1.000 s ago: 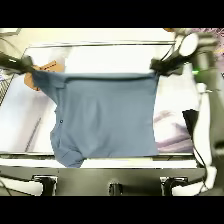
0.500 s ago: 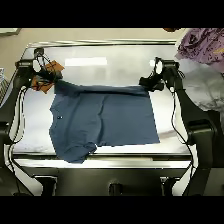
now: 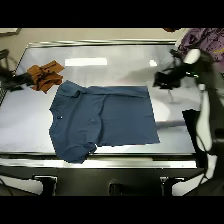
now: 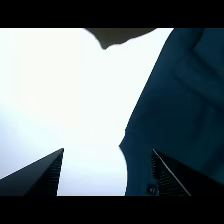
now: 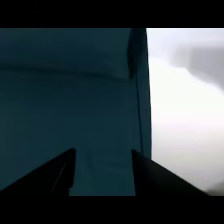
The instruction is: Fold the clothes and pants, and hang the long-sleeved shirts on hangers.
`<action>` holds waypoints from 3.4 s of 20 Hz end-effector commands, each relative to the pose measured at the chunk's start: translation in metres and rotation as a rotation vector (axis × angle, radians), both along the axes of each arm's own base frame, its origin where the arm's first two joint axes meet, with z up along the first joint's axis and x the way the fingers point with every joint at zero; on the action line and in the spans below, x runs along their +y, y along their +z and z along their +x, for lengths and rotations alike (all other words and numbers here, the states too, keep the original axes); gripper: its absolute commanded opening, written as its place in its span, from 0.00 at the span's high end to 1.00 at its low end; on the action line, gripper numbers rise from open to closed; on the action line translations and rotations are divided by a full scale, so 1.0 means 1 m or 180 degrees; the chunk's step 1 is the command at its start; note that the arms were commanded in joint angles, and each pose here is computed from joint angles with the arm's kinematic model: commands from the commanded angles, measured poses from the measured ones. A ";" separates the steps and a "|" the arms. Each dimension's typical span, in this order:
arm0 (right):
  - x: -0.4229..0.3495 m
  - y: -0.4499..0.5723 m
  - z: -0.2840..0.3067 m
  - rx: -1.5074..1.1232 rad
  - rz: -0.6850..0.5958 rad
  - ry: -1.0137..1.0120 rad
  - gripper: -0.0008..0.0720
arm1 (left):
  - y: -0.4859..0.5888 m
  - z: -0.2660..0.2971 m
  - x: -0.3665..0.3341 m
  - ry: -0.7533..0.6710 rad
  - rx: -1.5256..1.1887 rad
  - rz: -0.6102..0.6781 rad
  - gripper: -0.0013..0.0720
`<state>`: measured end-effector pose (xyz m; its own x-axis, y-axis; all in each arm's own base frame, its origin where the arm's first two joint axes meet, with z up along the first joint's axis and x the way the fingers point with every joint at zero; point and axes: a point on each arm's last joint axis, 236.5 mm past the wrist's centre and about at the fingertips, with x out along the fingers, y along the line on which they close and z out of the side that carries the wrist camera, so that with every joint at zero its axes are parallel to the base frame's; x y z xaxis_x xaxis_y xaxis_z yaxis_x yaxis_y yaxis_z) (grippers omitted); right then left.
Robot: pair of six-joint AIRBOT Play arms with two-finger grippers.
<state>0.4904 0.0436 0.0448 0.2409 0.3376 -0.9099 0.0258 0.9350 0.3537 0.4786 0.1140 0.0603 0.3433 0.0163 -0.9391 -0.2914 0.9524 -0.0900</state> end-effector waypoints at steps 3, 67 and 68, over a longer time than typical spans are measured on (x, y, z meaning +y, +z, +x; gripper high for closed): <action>-0.060 -0.040 -0.127 0.0593 0.0570 -0.0214 0.21 | -0.022 -0.118 0.021 0.0455 0.0402 -0.0303 0.13; 0.035 -0.086 -0.182 0.0235 0.0848 0.0072 0.96 | -0.104 -0.222 -0.149 0.0677 0.0525 -0.2072 0.96; 0.039 -0.066 -0.155 -0.0059 0.0700 0.0160 0.96 | -0.081 -0.196 -0.137 0.0618 0.0237 -0.1965 0.96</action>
